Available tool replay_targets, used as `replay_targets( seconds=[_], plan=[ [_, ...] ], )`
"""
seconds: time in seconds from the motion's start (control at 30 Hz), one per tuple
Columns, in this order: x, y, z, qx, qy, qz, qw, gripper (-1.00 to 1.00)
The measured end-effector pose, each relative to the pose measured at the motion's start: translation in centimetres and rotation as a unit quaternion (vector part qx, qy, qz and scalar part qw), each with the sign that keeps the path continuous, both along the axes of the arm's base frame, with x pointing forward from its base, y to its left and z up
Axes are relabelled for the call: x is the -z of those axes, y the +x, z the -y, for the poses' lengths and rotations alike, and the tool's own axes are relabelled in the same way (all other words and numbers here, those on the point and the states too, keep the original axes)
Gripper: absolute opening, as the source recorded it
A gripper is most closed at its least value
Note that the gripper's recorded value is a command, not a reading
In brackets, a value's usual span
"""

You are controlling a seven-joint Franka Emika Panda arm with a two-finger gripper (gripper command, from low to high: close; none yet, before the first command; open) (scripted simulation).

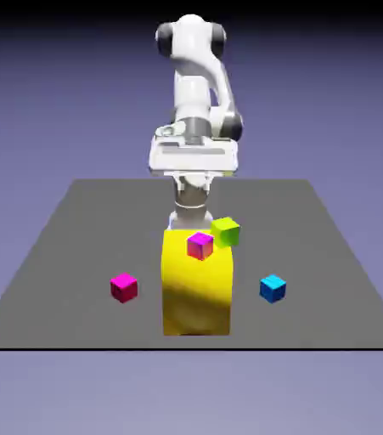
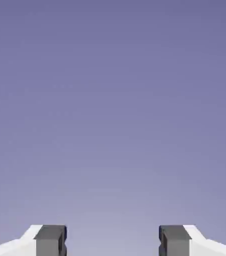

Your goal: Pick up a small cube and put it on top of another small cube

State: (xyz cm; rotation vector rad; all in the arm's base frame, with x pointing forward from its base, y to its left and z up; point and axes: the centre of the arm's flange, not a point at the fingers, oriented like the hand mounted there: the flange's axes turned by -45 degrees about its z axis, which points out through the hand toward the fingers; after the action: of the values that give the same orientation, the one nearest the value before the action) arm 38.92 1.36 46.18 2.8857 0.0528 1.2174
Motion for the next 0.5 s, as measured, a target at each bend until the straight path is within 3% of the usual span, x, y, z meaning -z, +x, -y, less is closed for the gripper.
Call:
replay_targets(
  seconds=[0.5],
  plan=[
    [-0.8, -0.9, -11.8, 0.103, 0.050, -0.004, 0.993, 0.00]
  ],
)
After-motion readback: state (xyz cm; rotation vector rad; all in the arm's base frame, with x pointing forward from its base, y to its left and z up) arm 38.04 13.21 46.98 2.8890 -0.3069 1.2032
